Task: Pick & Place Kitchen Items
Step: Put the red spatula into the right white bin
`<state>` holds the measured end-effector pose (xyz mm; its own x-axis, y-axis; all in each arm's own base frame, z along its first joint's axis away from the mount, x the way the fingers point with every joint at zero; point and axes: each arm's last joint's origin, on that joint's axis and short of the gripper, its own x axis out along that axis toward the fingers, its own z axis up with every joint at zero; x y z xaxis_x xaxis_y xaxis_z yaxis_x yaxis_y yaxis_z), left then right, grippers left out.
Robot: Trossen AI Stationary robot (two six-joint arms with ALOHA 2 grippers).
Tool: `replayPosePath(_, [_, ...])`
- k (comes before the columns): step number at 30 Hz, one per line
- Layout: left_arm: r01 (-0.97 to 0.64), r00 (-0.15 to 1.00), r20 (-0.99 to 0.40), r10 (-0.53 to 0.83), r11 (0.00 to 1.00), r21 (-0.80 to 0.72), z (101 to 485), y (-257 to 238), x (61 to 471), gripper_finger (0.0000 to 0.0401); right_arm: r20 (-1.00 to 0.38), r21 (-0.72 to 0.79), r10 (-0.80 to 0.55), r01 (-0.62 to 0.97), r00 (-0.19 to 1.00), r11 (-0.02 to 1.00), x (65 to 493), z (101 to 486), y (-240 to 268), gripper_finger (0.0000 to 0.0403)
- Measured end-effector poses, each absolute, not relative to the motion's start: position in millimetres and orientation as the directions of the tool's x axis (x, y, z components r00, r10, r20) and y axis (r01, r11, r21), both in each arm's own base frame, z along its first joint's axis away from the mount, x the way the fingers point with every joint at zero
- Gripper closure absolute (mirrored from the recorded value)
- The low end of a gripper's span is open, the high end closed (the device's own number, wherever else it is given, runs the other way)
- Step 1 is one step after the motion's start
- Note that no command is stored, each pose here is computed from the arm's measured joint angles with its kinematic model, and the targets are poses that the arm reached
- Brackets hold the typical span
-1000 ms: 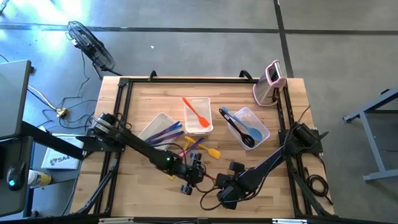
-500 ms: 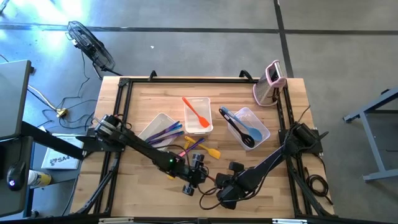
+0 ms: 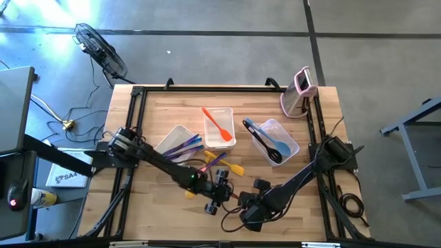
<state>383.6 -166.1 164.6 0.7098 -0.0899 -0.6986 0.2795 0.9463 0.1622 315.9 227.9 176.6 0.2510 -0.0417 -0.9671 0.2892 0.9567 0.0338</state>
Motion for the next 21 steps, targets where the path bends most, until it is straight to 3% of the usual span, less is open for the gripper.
replayPosePath(6, [0.277, 0.722, -0.684, -0.103, 0.949, 0.15, 166, -160, 388, 0.0191, -0.967, 0.034, -0.042, 0.289, 0.251, 0.957, 316, 176, 228, 0.04])
replayPosePath(10, [0.307, 0.715, -0.688, -0.126, 0.94, 0.147, 166, -158, 389, 0.0214, -0.967, 0.034, -0.042, 0.289, 0.251, 0.957, 316, 176, 228, 0.04])
replayPosePath(21, [0.464, 0.676, -0.697, -0.237, 0.872, 0.154, 154, -157, 394, 0.0377, -0.966, 0.048, -0.03, 0.292, 0.257, 0.955, 318, 176, 227, 0.04])
